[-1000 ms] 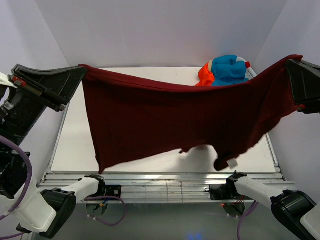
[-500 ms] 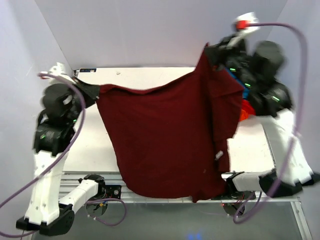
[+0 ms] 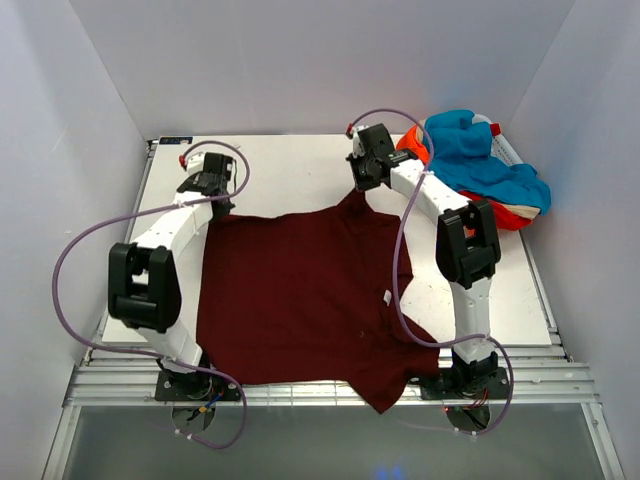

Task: Fold and stack the t-shirts
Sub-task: Flatten the tshirt out

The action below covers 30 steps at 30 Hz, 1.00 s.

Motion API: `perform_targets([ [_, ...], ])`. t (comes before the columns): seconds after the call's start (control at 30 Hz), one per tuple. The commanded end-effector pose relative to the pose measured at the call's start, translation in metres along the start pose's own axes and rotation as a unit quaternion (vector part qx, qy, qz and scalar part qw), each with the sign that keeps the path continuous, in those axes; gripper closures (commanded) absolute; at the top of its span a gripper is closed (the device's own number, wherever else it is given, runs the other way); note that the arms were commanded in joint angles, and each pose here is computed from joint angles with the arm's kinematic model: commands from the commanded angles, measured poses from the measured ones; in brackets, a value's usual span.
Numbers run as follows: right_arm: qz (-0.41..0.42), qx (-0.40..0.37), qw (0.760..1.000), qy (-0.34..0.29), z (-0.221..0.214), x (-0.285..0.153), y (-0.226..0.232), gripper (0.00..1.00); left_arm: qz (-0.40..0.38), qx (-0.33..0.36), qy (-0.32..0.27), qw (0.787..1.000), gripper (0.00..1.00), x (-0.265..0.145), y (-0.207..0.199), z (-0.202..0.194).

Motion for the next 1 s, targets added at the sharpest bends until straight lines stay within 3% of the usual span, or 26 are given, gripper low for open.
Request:
perform_targets([
  [0.0,-0.063,0.001,0.986,-0.157,0.095,-0.054,-0.009,0.92,0.026,-0.037,-0.095,0.994,1.0,-0.006,-0.005,0.067],
  [0.03,-0.065,0.002,0.983,-0.17,0.1,-0.06,-0.009,0.89,0.033,-0.033,-0.097,0.994,1.0,0.0,-0.007,0.071],
  [0.07,-0.073,-0.011,0.982,-0.176,0.102,-0.063,-0.011,0.66,0.03,-0.038,-0.115,0.992,0.99,-0.005,-0.012,0.088],
  [0.13,-0.099,-0.011,0.978,-0.186,0.103,-0.074,-0.018,0.44,0.042,-0.018,-0.126,0.991,0.9,0.0,-0.014,0.1],
  [0.17,-0.108,-0.01,0.977,-0.183,0.1,-0.075,-0.02,0.36,0.038,-0.019,-0.138,0.989,0.8,-0.005,-0.017,0.113],
  [0.27,-0.123,-0.009,0.979,-0.165,0.077,-0.081,-0.025,0.36,0.049,-0.008,-0.147,0.988,0.51,-0.006,-0.016,0.121],
  [0.33,-0.117,0.0,0.982,-0.15,0.053,-0.083,-0.026,0.36,0.051,-0.007,-0.148,0.988,0.46,-0.007,-0.014,0.122],
  [0.53,-0.052,0.02,0.992,-0.117,0.001,-0.084,-0.012,0.37,0.048,-0.004,-0.129,0.991,0.42,-0.009,-0.008,0.103],
  [0.7,-0.032,0.028,0.998,-0.049,-0.034,-0.059,-0.009,0.4,-0.002,-0.003,-0.083,0.997,0.44,-0.01,-0.015,0.075],
  [0.97,-0.004,0.044,0.999,-0.008,-0.048,-0.028,0.0,0.43,-0.001,0.021,-0.041,0.999,0.44,0.001,-0.008,0.036],
])
Point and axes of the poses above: each gripper's point midway between its finger pads, its own x axis out along the fingers, its own y axis along the line the jaws close on, z = x × y, the point moved 5 cm from there along -x, back along the fingers, and after that the axes turned 6 degrees about x, right-handed, at the moved point
